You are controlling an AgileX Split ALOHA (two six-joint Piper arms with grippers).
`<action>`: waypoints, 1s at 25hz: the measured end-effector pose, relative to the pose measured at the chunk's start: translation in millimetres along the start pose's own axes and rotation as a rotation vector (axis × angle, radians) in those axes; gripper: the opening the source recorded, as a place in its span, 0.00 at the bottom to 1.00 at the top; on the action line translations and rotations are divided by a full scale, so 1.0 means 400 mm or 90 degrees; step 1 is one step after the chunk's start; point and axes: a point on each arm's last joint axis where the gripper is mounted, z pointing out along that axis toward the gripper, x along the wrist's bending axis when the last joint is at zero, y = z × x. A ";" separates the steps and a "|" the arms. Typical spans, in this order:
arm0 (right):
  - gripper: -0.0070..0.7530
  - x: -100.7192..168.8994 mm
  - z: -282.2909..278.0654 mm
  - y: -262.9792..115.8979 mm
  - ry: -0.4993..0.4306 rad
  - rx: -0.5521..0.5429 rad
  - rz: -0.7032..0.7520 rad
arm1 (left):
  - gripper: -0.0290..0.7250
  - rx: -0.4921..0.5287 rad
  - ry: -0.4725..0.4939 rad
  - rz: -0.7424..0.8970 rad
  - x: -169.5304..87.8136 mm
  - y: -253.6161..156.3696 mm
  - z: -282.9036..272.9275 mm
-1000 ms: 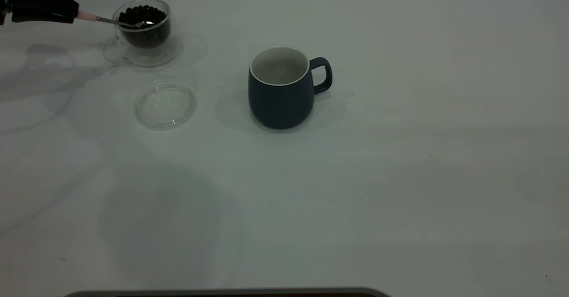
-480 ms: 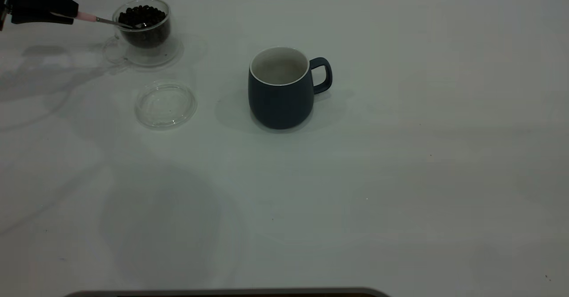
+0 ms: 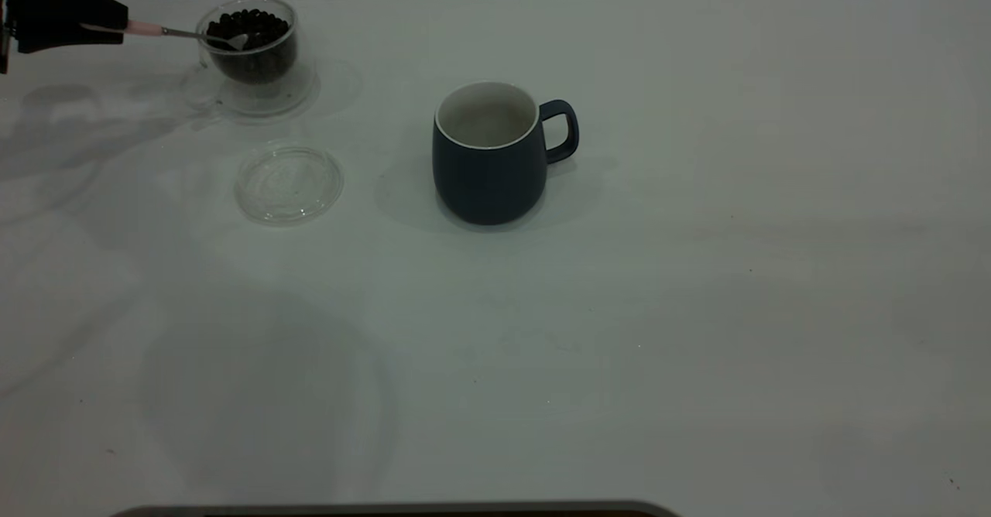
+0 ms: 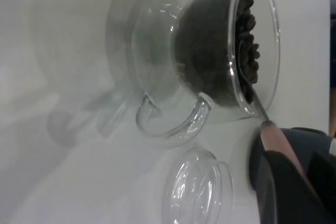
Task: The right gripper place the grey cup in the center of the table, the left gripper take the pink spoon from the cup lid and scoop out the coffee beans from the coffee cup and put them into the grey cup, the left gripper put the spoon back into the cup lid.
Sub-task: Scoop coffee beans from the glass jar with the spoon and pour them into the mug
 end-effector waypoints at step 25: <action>0.78 0.000 0.000 0.000 0.000 0.000 0.000 | 0.20 -0.056 -0.071 -0.043 0.030 0.002 -0.061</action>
